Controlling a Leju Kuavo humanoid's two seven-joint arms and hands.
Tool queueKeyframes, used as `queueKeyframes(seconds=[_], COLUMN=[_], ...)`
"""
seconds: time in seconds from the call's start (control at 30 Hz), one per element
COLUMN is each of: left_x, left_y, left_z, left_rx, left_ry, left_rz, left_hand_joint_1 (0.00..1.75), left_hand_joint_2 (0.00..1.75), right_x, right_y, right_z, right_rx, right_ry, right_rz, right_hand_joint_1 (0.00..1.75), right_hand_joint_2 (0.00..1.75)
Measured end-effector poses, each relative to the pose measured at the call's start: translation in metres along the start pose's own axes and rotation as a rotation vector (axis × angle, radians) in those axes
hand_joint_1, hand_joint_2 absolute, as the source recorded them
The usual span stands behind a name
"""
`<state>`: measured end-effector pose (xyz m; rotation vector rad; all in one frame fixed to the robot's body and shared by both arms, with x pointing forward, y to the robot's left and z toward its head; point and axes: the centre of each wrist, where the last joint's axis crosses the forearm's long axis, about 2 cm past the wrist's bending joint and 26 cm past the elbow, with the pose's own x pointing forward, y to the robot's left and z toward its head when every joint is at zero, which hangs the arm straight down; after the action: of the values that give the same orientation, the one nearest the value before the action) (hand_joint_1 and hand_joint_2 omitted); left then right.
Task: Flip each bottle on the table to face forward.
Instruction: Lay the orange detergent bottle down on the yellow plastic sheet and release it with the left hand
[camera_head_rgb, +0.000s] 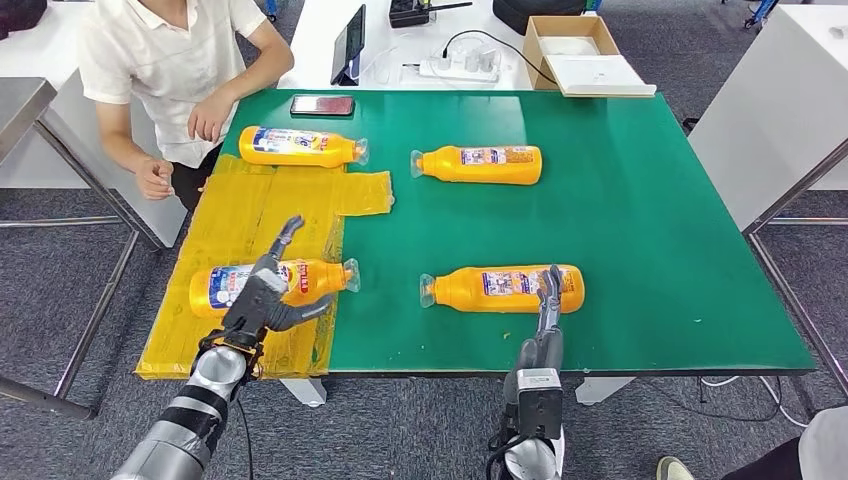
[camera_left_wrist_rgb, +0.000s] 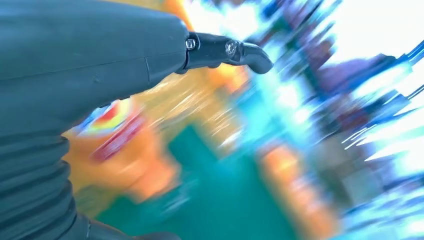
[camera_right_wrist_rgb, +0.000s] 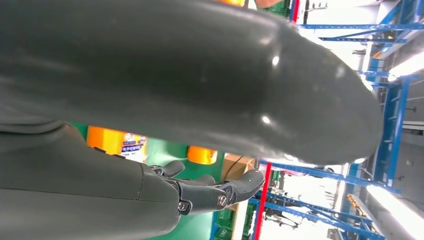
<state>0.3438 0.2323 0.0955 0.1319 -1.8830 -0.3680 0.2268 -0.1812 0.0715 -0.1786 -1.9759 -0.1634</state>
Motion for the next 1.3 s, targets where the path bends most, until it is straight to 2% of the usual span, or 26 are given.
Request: queueKeyframes(seconds=[0.13, 0.27, 0.4, 0.47, 0.57, 0.73, 0.83, 1.0, 1.3], left_x=[0.025, 0.04, 0.058, 0.069, 0.086, 0.1, 0.102, 0.102, 0.102], left_y=[0.004, 0.007, 0.012, 0.015, 0.019, 0.016, 0.011, 0.006, 0.004], left_z=[0.008, 0.013, 0.018, 0.021, 0.026, 0.033, 0.037, 0.041, 0.042], left_rx=[0.178, 0.264, 0.436, 0.524, 0.592, 0.523, 0.49, 0.477, 0.462], left_ry=[-0.179, -0.262, -0.36, -0.386, -0.427, -0.471, -0.462, -0.446, -0.434], left_rz=[-0.002, -0.004, 0.001, 0.012, 0.08, 0.243, 0.286, 0.303, 0.323], left_hand_joint_1=[0.0, 0.0, 0.0, 0.0, 0.0, 0.0, 0.0, 0.0, 0.0], left_hand_joint_2=[1.75, 1.75, 1.75, 1.75, 1.75, 1.75, 1.75, 1.75, 1.75], right_x=[-0.001, -0.001, 0.0, -0.001, -0.007, -0.029, -0.041, -0.052, -0.058], right_y=[-0.001, -0.002, -0.003, -0.005, -0.014, -0.049, -0.073, -0.097, -0.11], right_z=[0.002, 0.002, 0.001, -0.003, -0.015, -0.043, -0.059, -0.07, -0.072], right_rx=[-0.005, -0.009, -0.008, 0.034, 0.159, 0.295, 0.325, 0.339, 0.366], right_ry=[0.003, 0.002, -0.033, -0.088, -0.177, -0.187, -0.159, -0.12, -0.093], right_rz=[0.01, 0.021, 0.107, 0.211, 0.451, 0.838, 0.99, 1.072, 1.162], right_hand_joint_1=[0.0, 0.0, 0.0, 0.0, 0.0, 0.0, 0.0, 0.0, 0.0], right_hand_joint_2=[0.0, 0.0, 1.75, 1.75, 1.75, 1.75, 1.75, 1.75, 1.75])
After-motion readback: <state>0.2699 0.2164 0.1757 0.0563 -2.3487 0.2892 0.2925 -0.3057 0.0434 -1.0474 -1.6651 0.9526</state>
